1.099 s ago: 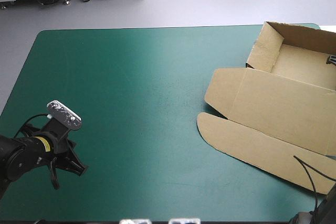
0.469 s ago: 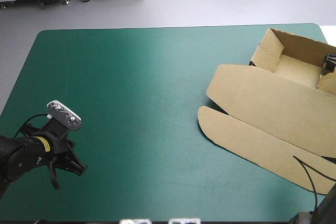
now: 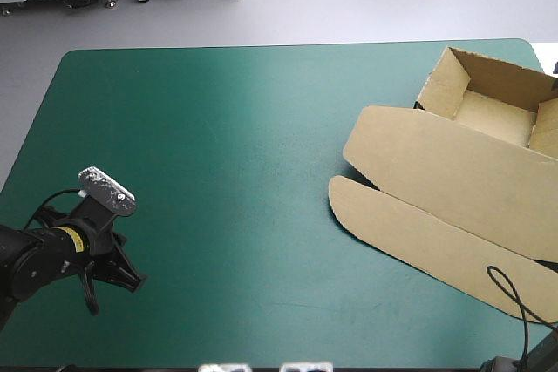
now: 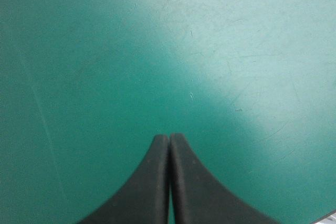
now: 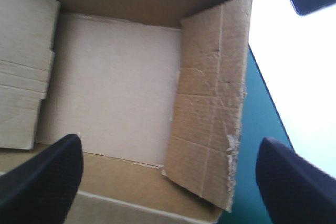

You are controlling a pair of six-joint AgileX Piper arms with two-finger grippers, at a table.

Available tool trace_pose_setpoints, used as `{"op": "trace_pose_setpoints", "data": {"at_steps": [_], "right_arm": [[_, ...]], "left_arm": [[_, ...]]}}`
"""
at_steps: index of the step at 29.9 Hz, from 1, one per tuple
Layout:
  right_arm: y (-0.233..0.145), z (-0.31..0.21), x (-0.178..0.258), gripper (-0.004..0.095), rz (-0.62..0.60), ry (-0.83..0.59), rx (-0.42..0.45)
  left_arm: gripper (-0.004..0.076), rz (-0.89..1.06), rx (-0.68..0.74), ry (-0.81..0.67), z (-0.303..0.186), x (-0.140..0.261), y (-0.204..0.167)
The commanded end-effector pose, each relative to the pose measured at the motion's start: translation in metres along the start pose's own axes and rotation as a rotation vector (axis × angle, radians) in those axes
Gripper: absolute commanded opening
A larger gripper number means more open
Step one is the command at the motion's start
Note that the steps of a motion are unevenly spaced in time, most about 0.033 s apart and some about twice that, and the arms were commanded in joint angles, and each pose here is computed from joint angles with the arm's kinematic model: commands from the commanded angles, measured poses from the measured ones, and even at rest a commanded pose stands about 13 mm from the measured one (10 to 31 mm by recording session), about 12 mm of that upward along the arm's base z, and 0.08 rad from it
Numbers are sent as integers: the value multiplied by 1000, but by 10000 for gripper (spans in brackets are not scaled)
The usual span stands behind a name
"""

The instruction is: Fold the box

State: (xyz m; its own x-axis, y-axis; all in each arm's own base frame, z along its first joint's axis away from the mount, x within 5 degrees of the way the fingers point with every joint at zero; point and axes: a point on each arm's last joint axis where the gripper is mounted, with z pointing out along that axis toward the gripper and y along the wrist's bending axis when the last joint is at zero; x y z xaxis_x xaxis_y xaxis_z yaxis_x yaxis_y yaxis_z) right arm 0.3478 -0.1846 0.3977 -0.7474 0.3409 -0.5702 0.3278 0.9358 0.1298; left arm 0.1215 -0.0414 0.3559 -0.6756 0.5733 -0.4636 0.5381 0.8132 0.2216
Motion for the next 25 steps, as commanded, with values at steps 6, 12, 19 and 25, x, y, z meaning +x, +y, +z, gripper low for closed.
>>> {"op": "trace_pose_setpoints", "data": {"at_steps": [6,12,19,25], "right_arm": [[44,-118,8,51,-84,-285,-163],[60,-178,30,-18,-139,-413,-151],[88,-219,47,-17,-176,-522,-359],[117,-226,75,-17,-319,-492,-400]], "left_arm": [[-8,-12,0,5,-7,1,1],[-8,-16,-2,-1,-7,0,1],[-8,-28,-9,-51,-7,-5,2],[-8,-45,25,-119,-8,-11,-1]]}}
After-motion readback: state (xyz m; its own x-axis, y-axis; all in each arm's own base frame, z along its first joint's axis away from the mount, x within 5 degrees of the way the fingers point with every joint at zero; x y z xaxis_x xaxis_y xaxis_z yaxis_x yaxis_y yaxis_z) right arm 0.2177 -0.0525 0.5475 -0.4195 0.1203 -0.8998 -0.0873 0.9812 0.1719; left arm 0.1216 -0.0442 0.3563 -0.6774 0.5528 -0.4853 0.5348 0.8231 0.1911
